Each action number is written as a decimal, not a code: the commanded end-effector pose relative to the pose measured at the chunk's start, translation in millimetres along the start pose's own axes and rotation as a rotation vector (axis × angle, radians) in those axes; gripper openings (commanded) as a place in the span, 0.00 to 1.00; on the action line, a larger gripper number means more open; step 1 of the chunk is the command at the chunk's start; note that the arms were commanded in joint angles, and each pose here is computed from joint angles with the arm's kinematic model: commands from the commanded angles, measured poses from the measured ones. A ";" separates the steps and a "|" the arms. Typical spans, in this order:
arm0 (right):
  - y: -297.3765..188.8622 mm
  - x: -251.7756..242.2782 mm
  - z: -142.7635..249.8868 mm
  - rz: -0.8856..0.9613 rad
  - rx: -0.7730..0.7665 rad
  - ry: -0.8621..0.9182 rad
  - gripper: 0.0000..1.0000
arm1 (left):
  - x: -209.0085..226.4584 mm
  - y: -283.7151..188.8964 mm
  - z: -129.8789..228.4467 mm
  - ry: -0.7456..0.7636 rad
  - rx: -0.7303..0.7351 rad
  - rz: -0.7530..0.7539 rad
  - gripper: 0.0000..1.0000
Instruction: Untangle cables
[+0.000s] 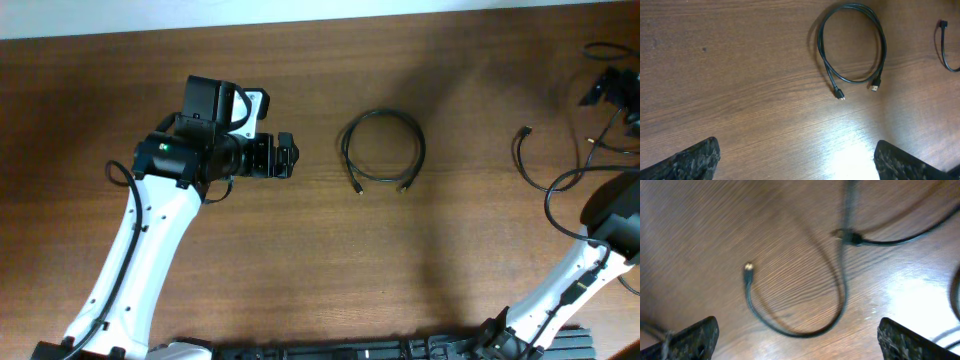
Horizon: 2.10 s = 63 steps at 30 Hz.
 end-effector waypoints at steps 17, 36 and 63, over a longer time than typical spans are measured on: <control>20.9 205.9 43.9 -0.136 0.085 -0.720 0.99 | -2.7 -2.3 -4.7 0.002 -0.011 0.014 0.99; 102.5 312.7 107.8 -0.184 0.115 -0.990 0.90 | -2.7 -2.3 -4.8 0.002 -0.012 0.014 0.99; 155.7 298.0 125.6 -0.180 0.139 -0.987 0.50 | -2.7 -2.3 -4.8 0.002 -0.012 0.014 0.99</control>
Point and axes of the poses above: each gripper's point midway between its finger pads, its own y axis out along the fingers, its own x axis along the line the jaws close on, z = x × y, the point moved 9 cm from there along -y, back along the fingers, and after that the axes turned 5 degrees about -y, right-handed, at the moved point
